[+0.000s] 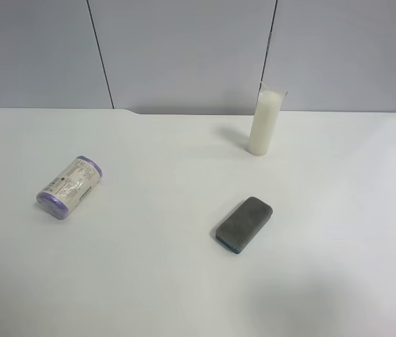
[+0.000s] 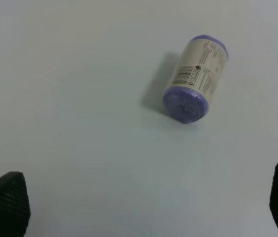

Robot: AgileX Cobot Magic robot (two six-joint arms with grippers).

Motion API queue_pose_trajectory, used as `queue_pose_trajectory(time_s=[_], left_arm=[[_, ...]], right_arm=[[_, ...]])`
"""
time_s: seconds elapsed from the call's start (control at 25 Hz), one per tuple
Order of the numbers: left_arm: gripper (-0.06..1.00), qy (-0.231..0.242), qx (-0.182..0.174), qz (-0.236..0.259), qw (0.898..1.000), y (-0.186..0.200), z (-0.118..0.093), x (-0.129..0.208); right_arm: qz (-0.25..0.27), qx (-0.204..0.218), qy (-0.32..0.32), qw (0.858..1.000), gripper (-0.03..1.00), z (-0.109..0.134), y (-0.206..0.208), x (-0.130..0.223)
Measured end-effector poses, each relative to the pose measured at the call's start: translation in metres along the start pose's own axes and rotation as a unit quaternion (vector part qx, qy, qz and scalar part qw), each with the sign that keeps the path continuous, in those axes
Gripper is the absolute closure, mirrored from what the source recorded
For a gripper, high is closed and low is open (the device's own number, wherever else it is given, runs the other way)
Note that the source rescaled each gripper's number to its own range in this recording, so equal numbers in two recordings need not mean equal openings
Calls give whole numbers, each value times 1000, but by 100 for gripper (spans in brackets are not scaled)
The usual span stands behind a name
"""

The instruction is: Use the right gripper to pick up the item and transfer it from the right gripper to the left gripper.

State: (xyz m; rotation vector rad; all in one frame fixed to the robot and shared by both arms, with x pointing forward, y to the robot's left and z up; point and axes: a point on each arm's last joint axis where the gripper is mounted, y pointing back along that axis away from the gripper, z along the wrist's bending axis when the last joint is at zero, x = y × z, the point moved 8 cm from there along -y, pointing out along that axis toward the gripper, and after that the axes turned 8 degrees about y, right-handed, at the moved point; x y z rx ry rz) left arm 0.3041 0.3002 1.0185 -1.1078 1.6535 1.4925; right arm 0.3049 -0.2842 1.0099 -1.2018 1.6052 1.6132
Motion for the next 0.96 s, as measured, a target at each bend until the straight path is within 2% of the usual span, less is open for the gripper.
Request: queue_pose_trajectory(time_s=[0.96], left_arm=[[-5, 0, 0, 0, 1000, 0, 0, 0]], right_arm=[[0, -2, -1, 1000, -3, 1, 0, 0]])
